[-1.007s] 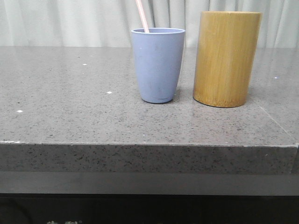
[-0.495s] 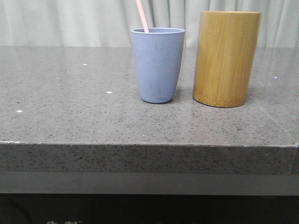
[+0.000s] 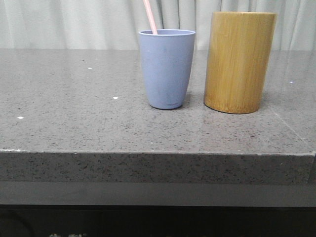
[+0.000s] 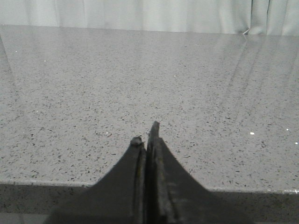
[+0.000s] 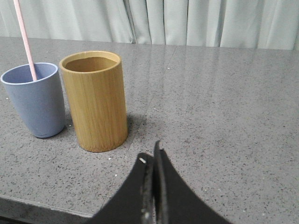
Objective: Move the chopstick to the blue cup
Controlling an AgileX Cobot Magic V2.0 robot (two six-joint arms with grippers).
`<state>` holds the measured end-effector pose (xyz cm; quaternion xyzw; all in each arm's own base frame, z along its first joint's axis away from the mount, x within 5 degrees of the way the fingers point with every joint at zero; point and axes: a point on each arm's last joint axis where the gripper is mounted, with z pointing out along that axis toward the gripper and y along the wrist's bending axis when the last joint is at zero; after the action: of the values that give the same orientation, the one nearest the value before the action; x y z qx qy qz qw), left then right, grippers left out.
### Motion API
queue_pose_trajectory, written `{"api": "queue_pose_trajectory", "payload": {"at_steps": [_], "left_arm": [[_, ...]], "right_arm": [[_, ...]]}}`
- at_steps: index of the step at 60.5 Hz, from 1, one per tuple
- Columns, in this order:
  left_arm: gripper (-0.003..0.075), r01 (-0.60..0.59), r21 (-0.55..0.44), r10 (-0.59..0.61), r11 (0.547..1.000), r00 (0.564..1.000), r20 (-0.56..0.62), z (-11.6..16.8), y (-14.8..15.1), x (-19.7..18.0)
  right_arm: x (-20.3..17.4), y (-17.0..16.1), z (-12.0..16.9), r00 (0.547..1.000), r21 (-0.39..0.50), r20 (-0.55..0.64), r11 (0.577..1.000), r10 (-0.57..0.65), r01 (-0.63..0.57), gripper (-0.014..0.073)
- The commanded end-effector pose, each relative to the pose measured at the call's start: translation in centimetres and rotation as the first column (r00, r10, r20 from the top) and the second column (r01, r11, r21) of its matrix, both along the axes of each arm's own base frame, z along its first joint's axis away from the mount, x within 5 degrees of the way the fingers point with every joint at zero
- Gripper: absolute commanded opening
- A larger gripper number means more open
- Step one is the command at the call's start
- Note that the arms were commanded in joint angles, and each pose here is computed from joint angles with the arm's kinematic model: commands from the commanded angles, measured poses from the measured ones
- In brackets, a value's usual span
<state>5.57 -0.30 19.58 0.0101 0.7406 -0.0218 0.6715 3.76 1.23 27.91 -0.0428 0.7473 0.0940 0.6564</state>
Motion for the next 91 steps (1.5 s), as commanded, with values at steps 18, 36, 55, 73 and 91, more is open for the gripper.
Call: {"api": "queue_pose_trajectory", "payload": {"at_steps": [18,36,55,73,91], "left_arm": [[-0.0019,-0.006,-0.023,0.009,1.000,0.994,0.105,0.7,0.1,-0.1],[-0.0019,-0.006,-0.023,0.009,1.000,0.994,0.105,0.7,0.1,-0.1],[-0.0019,-0.006,-0.023,0.009,1.000,0.994,0.105,0.7,0.1,-0.1],[-0.0019,-0.006,-0.023,0.009,1.000,0.994,0.105,0.7,0.1,-0.1],[-0.0019,-0.006,-0.023,0.009,1.000,0.994,0.105,0.7,0.1,-0.1]], "right_arm": [[0.1,-0.1,1.4,0.996,0.010,0.091,1.000,-0.020,0.019,-0.0087],[1.0,-0.4,-0.8,0.986,0.014,0.155,0.999,-0.054,0.053,-0.0087],[1.8,-0.8,-8.0,0.982,-0.001,0.134,0.990,-0.136,0.138,-0.0087],[1.7,-0.8,-8.4,0.986,-0.010,0.092,0.990,-0.140,0.141,-0.0087],[1.7,-0.8,-8.4,0.986,-0.010,0.092,0.990,-0.140,0.141,-0.0087]]}}
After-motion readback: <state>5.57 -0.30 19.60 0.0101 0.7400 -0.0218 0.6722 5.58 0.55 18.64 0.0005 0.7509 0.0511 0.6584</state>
